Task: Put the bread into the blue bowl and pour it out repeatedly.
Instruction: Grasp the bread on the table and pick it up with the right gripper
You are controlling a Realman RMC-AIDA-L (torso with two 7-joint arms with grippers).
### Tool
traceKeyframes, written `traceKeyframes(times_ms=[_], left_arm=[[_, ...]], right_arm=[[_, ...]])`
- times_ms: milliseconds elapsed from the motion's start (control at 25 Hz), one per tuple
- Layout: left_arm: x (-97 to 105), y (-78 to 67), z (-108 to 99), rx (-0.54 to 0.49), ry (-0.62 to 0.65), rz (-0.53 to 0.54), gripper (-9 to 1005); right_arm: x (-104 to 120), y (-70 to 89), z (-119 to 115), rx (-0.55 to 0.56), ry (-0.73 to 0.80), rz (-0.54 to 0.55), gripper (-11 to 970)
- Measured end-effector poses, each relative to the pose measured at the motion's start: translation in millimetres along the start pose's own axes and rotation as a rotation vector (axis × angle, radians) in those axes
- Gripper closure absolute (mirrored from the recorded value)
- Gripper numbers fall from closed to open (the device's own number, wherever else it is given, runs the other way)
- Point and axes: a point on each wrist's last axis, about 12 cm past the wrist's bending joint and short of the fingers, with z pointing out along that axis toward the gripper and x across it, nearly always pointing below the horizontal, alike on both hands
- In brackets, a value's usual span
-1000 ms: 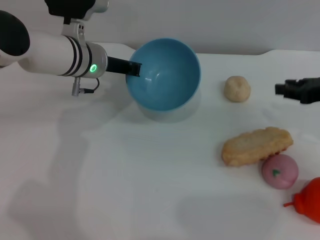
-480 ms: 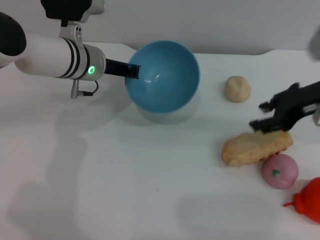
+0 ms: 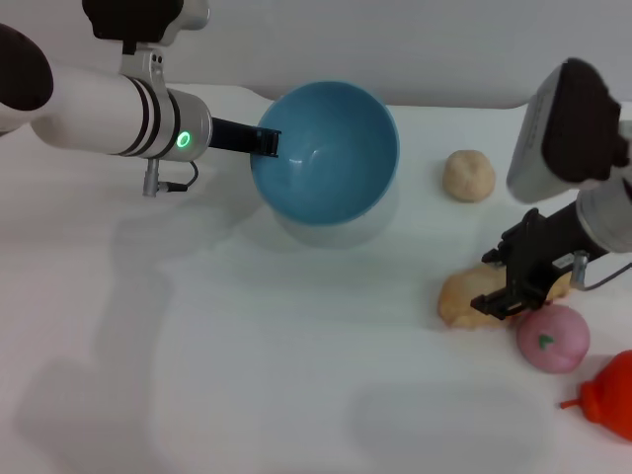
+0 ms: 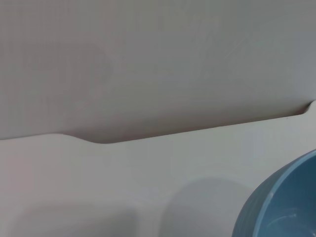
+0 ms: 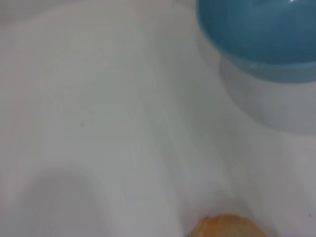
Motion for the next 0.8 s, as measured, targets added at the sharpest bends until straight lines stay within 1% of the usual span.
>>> traceKeyframes(times_ms=[160,280,320,560,800], left_arm=[[1.6,0.4,-0.1,0.001,0.006,-0.003,998],[2.2,0.7,-0.1,0.001,0.007,-0.004,998],[2.3,0.7,-0.1,0.001,0.007,-0.004,998],[2.0,1.1,-0.3,0.001,0.006,-0.005,998],[1.3,1.4,-0.5,0.000,0.004,-0.002,997]], right_arm=[[1.2,2.8,10.1,0.013,0.055,-0.013,338],[3.0,4.4,20.1,0.036,0.104,-0.017,338],[3.0,6.2,26.7,0.051,0.125,-0.025,339],[1.7,8.0,38.6,0.082,0.138,-0.034,340],[-0.5,6.9,43.7,0.110,0.137,-0.042,341]])
